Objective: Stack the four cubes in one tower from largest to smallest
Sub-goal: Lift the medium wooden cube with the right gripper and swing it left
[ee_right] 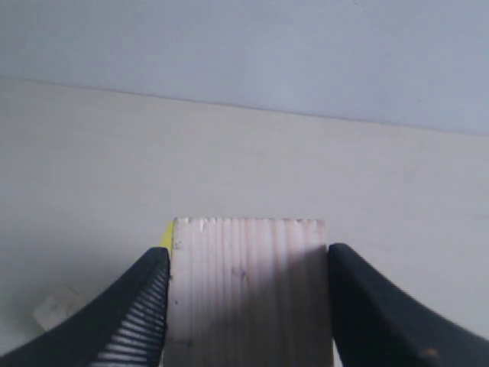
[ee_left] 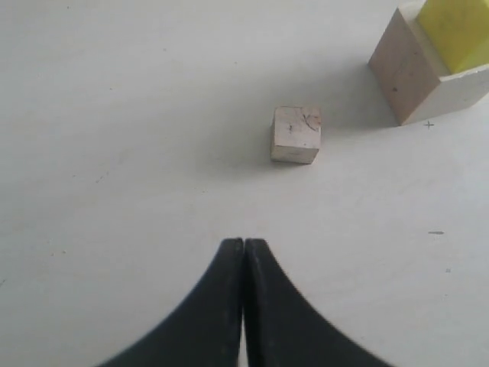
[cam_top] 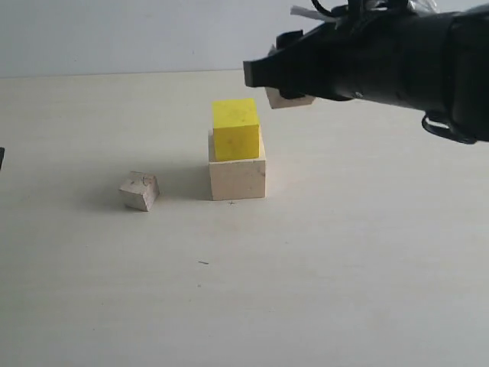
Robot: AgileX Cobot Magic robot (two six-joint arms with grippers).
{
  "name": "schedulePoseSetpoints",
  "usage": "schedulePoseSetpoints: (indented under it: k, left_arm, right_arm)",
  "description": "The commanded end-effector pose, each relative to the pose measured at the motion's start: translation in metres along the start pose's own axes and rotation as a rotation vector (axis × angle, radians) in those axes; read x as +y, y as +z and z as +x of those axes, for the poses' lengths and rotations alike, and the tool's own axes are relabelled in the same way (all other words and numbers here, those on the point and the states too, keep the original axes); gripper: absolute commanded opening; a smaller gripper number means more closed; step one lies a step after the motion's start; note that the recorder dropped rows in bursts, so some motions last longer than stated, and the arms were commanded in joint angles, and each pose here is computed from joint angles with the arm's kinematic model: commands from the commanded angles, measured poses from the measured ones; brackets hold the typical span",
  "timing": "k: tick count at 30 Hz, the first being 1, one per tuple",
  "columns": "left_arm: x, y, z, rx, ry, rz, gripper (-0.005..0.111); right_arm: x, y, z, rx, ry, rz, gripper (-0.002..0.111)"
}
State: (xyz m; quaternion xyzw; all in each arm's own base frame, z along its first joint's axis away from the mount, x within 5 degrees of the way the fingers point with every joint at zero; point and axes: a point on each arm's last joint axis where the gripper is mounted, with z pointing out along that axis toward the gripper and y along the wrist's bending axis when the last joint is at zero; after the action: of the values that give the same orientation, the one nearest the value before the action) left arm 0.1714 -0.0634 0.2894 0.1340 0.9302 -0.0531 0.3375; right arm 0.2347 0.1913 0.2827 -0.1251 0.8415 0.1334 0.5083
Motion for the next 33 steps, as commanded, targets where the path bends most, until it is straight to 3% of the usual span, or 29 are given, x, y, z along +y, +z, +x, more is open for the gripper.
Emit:
schedulePoseSetpoints:
  k: [1, 13, 15, 19, 21, 24, 27, 33]
  left_arm:
    - [0.0, 0.0, 0.0, -0.013, -0.001, 0.006, 0.003]
    - [0.0, 0.0, -0.001, -0.02, -0.001, 0.006, 0.003]
    - [0.0, 0.0, -0.001, -0.02, -0.001, 0.006, 0.003]
    - [0.0, 0.0, -0.001, -0.018, -0.001, 0.006, 0.003]
    - [0.0, 0.0, 0.0, -0.008, -0.001, 0.005, 0.003]
    - [0.0, 0.0, 0.002, 0.016, -0.001, 0.002, 0.003]
    - [0.0, 0.0, 0.004, 0.032, -0.001, 0.0, 0.003]
    - [0.001, 0.0, 0.005, 0.049, 0.014, -0.002, 0.003]
  right_arm:
    - [0.008, -0.001, -0.018, -0.049, 0.01, -0.051, 0.0]
    - [0.042, 0.027, -0.027, -0.023, 0.044, -0.228, 0.0]
    - [0.051, 0.024, -0.03, -0.024, 0.044, -0.318, 0.0]
    - [0.083, 0.006, -0.043, -0.034, 0.026, -0.687, 0.0]
    - [0.09, -0.001, -0.047, -0.039, 0.02, -0.785, 0.0]
    - [0.09, 0.004, -0.043, -0.004, 0.036, -0.765, 0.0]
    - [0.087, 0.016, -0.026, 0.104, -0.064, -0.708, 0.0]
    - [0.08, 0.018, 0.006, 0.417, -0.176, -0.661, 0.0]
